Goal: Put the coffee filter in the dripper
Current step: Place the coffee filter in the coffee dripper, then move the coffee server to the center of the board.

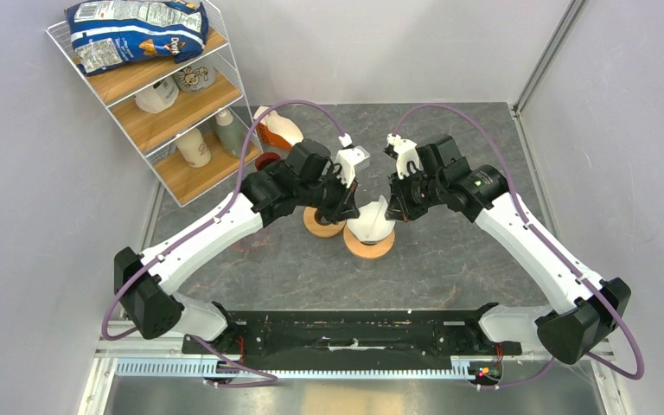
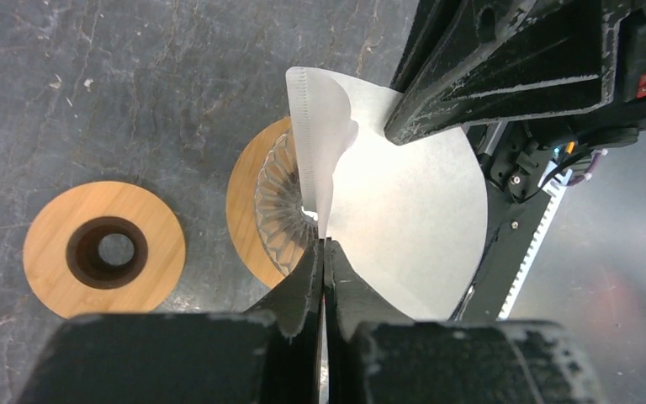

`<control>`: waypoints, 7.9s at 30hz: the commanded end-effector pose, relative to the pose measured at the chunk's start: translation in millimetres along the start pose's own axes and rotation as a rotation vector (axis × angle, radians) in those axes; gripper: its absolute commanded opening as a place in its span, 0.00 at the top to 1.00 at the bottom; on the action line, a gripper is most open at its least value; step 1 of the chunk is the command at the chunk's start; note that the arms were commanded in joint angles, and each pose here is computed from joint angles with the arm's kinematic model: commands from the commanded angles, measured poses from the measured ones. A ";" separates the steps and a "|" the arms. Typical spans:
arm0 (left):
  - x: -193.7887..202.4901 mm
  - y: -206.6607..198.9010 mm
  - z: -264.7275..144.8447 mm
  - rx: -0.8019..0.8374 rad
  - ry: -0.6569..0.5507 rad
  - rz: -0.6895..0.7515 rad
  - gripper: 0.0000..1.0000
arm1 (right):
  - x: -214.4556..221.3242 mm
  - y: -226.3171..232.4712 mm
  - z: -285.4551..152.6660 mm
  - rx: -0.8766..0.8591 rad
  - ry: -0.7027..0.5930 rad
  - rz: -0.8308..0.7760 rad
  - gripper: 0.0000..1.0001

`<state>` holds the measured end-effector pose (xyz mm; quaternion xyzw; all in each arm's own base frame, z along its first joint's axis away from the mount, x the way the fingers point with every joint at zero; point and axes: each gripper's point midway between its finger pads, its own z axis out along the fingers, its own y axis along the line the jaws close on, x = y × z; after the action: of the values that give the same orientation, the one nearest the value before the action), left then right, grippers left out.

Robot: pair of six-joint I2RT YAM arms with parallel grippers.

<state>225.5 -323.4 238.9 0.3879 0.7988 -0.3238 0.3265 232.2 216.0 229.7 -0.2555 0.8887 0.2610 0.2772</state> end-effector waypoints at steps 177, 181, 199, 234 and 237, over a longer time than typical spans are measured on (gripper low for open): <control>37.2 24.2 153.5 0.125 -0.512 -0.321 0.51 | -53.4 -104.7 -123.7 0.289 -0.296 0.278 0.03; 28.8 31.5 172.4 0.115 -0.516 -0.331 0.51 | -54.2 -108.9 -129.9 0.289 -0.298 0.282 0.03; -27.0 53.2 248.0 0.121 -0.574 -0.345 0.52 | -31.7 -136.5 -147.5 0.324 -0.283 0.361 0.03; 0.7 102.6 -75.7 -0.192 -0.269 -0.167 0.27 | -84.1 -65.8 -103.4 0.014 -0.317 0.010 0.03; 13.7 120.3 -115.3 -0.277 -0.226 -0.222 0.27 | -85.7 -53.7 -76.6 -0.012 -0.258 -0.043 0.03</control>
<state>323.0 -215.4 309.6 0.1861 0.7518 -0.3348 0.5367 284.3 132.4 323.9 -0.1906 0.8488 0.3058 0.3870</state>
